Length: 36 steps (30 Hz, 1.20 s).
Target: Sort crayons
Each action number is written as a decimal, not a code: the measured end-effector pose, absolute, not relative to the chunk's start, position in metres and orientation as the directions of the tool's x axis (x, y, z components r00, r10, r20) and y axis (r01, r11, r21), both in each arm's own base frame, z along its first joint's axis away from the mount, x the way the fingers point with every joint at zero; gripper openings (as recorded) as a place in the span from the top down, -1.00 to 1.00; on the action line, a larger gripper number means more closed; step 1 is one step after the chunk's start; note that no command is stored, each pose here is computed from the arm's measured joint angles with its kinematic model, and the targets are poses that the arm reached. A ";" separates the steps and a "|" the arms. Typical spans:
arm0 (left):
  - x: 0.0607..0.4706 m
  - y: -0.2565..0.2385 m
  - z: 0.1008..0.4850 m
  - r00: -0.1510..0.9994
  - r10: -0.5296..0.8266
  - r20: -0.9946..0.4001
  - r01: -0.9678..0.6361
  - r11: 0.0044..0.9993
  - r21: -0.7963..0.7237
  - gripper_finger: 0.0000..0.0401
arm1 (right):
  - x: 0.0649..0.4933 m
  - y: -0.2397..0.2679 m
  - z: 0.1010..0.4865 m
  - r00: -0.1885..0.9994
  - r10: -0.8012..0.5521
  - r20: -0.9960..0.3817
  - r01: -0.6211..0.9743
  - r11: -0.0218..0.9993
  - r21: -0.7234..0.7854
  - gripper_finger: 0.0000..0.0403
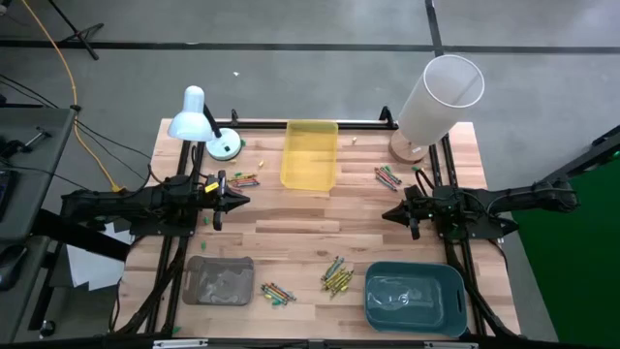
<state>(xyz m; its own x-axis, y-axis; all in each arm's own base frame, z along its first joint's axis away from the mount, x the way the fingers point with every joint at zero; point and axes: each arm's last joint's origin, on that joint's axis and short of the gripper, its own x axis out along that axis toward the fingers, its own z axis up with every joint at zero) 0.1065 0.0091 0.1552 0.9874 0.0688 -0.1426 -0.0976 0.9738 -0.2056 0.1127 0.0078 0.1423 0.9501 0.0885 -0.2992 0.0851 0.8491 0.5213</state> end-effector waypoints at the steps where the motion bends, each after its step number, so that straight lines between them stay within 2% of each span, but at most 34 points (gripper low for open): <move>1: 0.106 0.009 0.155 0.987 0.069 -0.142 -0.098 0.974 -0.206 1.00 | 0.113 0.008 0.142 0.950 0.089 -0.299 0.085 0.849 0.521 1.00; 6: 0.107 0.009 0.155 0.987 0.069 -0.142 -0.097 0.974 -0.206 1.00 | 0.113 0.008 0.142 0.950 0.088 -0.298 0.085 0.849 0.521 1.00; 8: 0.107 0.009 0.155 0.987 0.069 -0.142 -0.097 0.974 -0.206 1.00 | 0.114 0.006 0.145 0.961 0.031 -0.275 0.110 0.870 0.481 1.00; 10: 0.107 0.009 0.155 0.987 0.069 -0.143 -0.098 0.974 -0.206 1.00 | 0.115 0.002 0.151 0.975 -0.093 -0.203 0.175 0.881 0.440 1.00; 13: 0.107 0.009 0.155 0.987 0.069 -0.143 -0.097 0.974 -0.206 1.00 | 0.117 -0.004 0.171 0.960 -0.279 -0.001 0.246 0.847 0.472 1.00; 14: 0.107 0.009 0.155 0.987 0.069 -0.142 -0.097 0.974 -0.206 1.00 | 0.117 -0.006 0.177 0.951 -0.304 0.059 0.241 0.845 0.478 1.00; 17: 0.107 0.009 0.155 0.987 0.068 -0.143 -0.097 0.974 -0.206 1.00 | 0.119 -0.004 0.192 0.950 -0.235 0.204 0.138 0.906 0.400 1.00; 19: 0.107 0.009 0.155 0.987 0.069 -0.143 -0.098 0.974 -0.206 1.00 | 0.124 -0.003 0.197 0.959 -0.197 0.204 0.118 0.931 0.344 1.00; 22: 0.107 0.009 0.155 0.987 0.069 -0.142 -0.098 0.974 -0.206 1.00 | 0.138 -0.004 0.206 0.966 -0.246 0.077 0.215 0.935 0.283 1.00; 25: 0.107 0.009 0.155 0.988 0.069 -0.141 -0.097 0.974 -0.206 1.00 | 0.151 -0.008 0.214 0.937 -0.302 -0.179 0.336 0.919 0.207 1.00; 27: 0.107 0.009 0.155 0.988 0.069 -0.141 -0.098 0.974 -0.206 1.00 | 0.155 -0.013 0.219 0.859 -0.342 -0.381 0.432 0.883 0.181 0.98; 30: 0.107 0.009 0.155 0.988 0.069 -0.141 -0.098 0.974 -0.206 1.00 | 0.157 -0.018 0.218 0.679 -0.377 -0.631 0.559 0.822 0.110 0.89; 33: 0.107 0.009 0.155 0.988 0.069 -0.142 -0.097 0.974 -0.206 1.00 | 0.161 -0.023 0.208 0.534 -0.375 -0.758 0.653 0.752 0.088 0.69; 36: 0.107 0.009 0.155 0.988 0.069 -0.141 -0.098 0.974 -0.206 1.00 | 0.166 -0.027 0.191 0.424 -0.350 -0.836 0.687 0.726 0.044 0.46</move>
